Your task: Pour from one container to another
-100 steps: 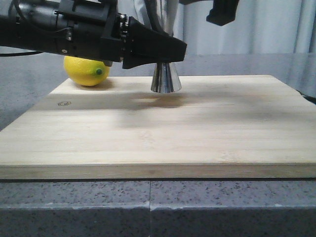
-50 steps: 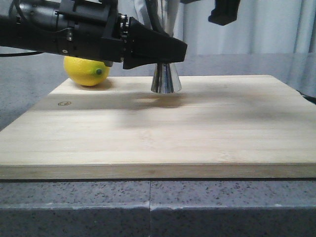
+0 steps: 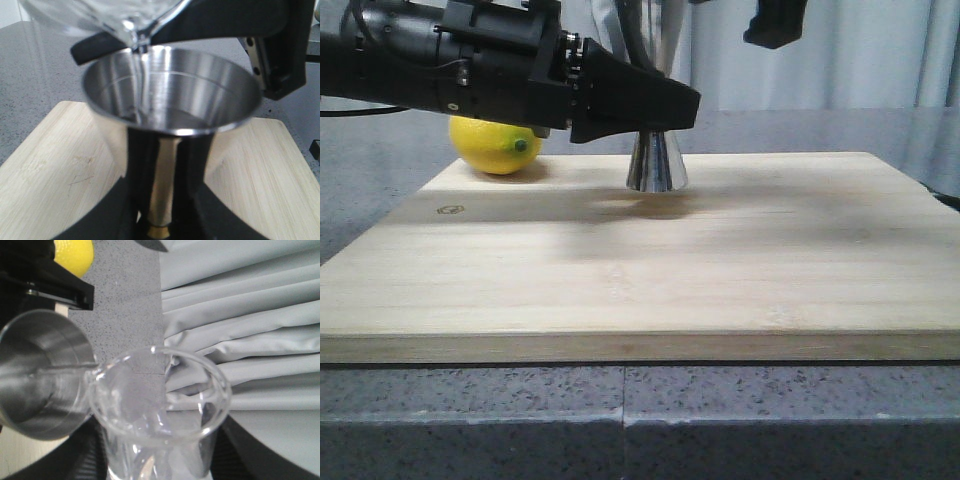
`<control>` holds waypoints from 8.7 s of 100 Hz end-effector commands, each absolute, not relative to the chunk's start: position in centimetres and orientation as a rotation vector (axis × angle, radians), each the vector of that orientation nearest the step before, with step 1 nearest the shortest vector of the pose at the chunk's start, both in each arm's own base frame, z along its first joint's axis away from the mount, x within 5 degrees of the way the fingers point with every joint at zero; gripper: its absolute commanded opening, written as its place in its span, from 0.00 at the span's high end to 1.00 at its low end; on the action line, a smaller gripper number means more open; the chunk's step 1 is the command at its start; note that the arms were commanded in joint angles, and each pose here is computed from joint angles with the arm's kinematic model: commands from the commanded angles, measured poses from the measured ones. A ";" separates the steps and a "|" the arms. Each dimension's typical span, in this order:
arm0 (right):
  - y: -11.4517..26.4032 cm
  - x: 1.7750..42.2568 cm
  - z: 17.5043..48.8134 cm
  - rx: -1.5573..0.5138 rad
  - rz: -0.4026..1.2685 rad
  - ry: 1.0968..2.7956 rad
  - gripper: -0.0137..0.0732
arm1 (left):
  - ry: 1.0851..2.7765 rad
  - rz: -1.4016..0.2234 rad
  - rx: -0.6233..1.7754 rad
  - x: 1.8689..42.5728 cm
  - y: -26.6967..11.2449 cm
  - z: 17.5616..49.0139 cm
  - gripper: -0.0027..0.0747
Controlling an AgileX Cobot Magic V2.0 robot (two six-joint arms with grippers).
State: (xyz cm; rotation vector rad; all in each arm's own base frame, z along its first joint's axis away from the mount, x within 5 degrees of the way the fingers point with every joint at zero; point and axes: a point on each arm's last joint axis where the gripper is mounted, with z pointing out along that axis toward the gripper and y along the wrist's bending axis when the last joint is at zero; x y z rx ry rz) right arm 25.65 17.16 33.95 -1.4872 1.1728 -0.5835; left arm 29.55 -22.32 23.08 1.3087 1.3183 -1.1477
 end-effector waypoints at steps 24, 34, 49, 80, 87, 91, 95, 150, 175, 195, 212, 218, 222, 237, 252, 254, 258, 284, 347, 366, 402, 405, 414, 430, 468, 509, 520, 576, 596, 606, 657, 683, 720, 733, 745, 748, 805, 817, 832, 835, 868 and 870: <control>16.9 25.1 36.5 -1.439 -0.607 1.101 0.54 | 1.176 -1.226 1.240 28.9 -22.7 26.4 0.88; 16.9 25.1 36.5 -1.443 -0.613 1.095 0.54 | 1.176 -1.226 1.240 28.9 -22.7 26.4 0.88; 16.9 25.1 36.5 -1.445 -0.616 1.092 0.54 | 1.179 -1.223 1.217 29.2 -22.4 26.5 0.89; 16.9 25.1 36.5 -1.451 -0.626 1.083 0.54 | 1.185 -1.214 1.208 29.4 -22.1 26.5 0.88; 16.9 25.1 36.5 -1.451 -0.626 1.083 0.54 | 1.186 -1.212 1.206 29.5 -22.0 26.5 0.89; 16.9 25.1 36.5 -1.451 -0.626 1.083 0.54 | 1.186 -1.212 1.206 29.5 -22.0 26.5 0.88; 16.9 25.1 36.5 -1.451 -0.626 1.083 0.54 | 1.186 -1.212 1.206 29.5 -22.0 26.5 0.88; 16.8 25.2 36.5 -1.435 -0.622 1.109 0.54 | 1.187 -1.211 1.205 29.5 -21.9 26.5 0.89; 16.5 25.3 36.5 -1.343 -0.565 1.213 0.54 | 1.187 -1.211 1.205 29.5 -21.9 26.5 0.88; 16.5 25.1 36.7 -1.294 -0.500 1.243 0.54 | 1.187 -1.211 1.205 29.5 -21.9 26.5 0.89; 15.9 24.7 37.5 -1.212 -0.447 1.278 0.54 | 1.187 -1.211 1.205 29.5 -21.9 26.5 0.88; 15.4 24.8 37.7 -1.165 -0.417 1.306 0.54 | 1.187 -1.211 1.205 29.5 -21.9 26.5 0.89; 14.9 24.9 37.9 -1.130 -0.391 1.323 0.54 | 1.187 -1.211 1.205 29.5 -21.9 26.5 0.89; 13.0 25.5 38.4 -0.971 -0.279 1.408 0.54 | 1.186 -1.212 1.205 29.5 -21.9 26.5 0.89; 11.1 26.3 37.9 -0.815 -0.139 1.496 0.54 | 1.180 -1.218 1.206 29.5 -21.9 26.6 0.88; 10.8 26.4 37.9 -0.803 -0.128 1.501 0.54 | 1.180 -1.218 1.206 29.5 -21.9 26.6 0.88; 10.3 26.6 37.4 -0.775 -0.096 1.523 0.54 | 1.180 -1.218 1.206 29.5 -21.9 26.6 0.89; 6.9 26.9 34.0 -0.651 0.098 1.622 0.54 | 1.179 -1.220 1.206 29.5 -21.9 26.6 0.89; 4.1 28.7 27.8 -0.636 0.367 1.669 0.54 | 1.180 -1.218 1.206 29.5 -21.9 26.6 0.89; 4.3 30.0 26.0 -0.646 0.404 1.644 0.54 | 1.180 -1.218 1.206 29.5 -21.9 26.6 0.89; 4.4 32.0 23.4 -0.578 0.471 1.575 0.54 | 1.180 -1.218 1.206 29.5 -21.9 26.6 0.88; 4.4 32.1 23.3 -0.569 0.479 1.573 0.54 | 1.180 -1.218 1.206 29.5 -21.9 26.6 0.89; 4.5 32.2 22.9 -0.569 0.491 1.561 0.54 | 1.180 -1.218 1.206 29.5 -21.9 26.6 0.89; 4.4 32.6 22.3 -0.570 0.480 1.558 0.54 | 1.180 -1.218 1.206 29.5 -21.9 26.6 0.88; 4.4 32.9 21.9 -0.568 0.473 1.570 0.50 | 1.180 -1.218 1.206 29.5 -21.9 26.6 0.89; 4.2 32.5 23.3 -0.572 0.434 1.562 0.22 | 1.180 -1.218 1.206 29.5 -21.9 26.6 0.89; 4.3 31.7 25.1 -0.576 0.432 1.534 0.22 | 1.180 -1.218 1.206 29.5 -21.9 26.6 0.89; 3.3 24.4 33.3 -0.387 0.298 1.704 0.22 | 1.180 -1.218 1.206 29.5 -21.9 26.6 0.88; 3.4 22.5 33.9 -0.381 0.295 1.771 0.23 | 1.180 -1.218 1.206 29.5 -21.9 26.6 0.89; 3.3 22.1 33.8 -0.373 0.291 1.817 0.23 | 1.180 -1.218 1.206 29.5 -21.9 26.6 0.89; 3.7 21.6 33.8 -0.397 0.334 1.823 0.23 | 1.180 -1.218 1.206 29.5 -21.9 26.6 0.89; 3.7 21.6 33.8 -0.397 0.334 1.823 0.23 | 1.180 -1.218 1.206 29.5 -21.9 26.6 0.88; 3.6 21.6 33.9 -0.391 0.327 1.822 0.23 | 1.182 -1.216 1.206 29.5 -21.9 26.6 0.89; 3.6 21.6 33.9 -0.391 0.327 1.822 0.23 | 1.217 -1.179 1.202 29.8 -21.9 26.3 0.88; 3.6 21.6 33.9 -0.391 0.326 1.822 0.23 | 1.261 -1.132 1.194 30.2 -21.9 26.0 0.89; 3.6 21.6 33.9 -0.391 0.326 1.822 0.23 | 1.268 -1.124 1.193 30.2 -21.9 26.0 0.89; 3.5 21.7 33.9 -0.386 0.319 1.821 0.23 | 1.325 -1.110 1.183 30.9 -22.0 24.6 0.89; 3.5 21.7 33.9 -0.385 0.317 1.821 0.23 | 1.323 -1.113 1.177 30.9 -22.0 24.7 0.88; 3.5 21.7 33.9 -0.385 0.317 1.821 0.23 | 1.323 -1.113 1.177 30.9 -22.0 24.7 0.88; 3.5 21.7 33.9 -0.385 0.317 1.821 0.23 | 1.323 -1.113 1.177 30.9 -22.0 24.7 0.88; 3.5 21.7 33.9 -0.385 0.317 1.821 0.23 | 1.323 -1.113 1.177 30.9 -22.0 24.7 0.49; 3.5 21.7 33.9 -0.385 0.317 1.821 0.23 | 1.323 -1.113 1.177 30.9 -22.0 24.7 0.47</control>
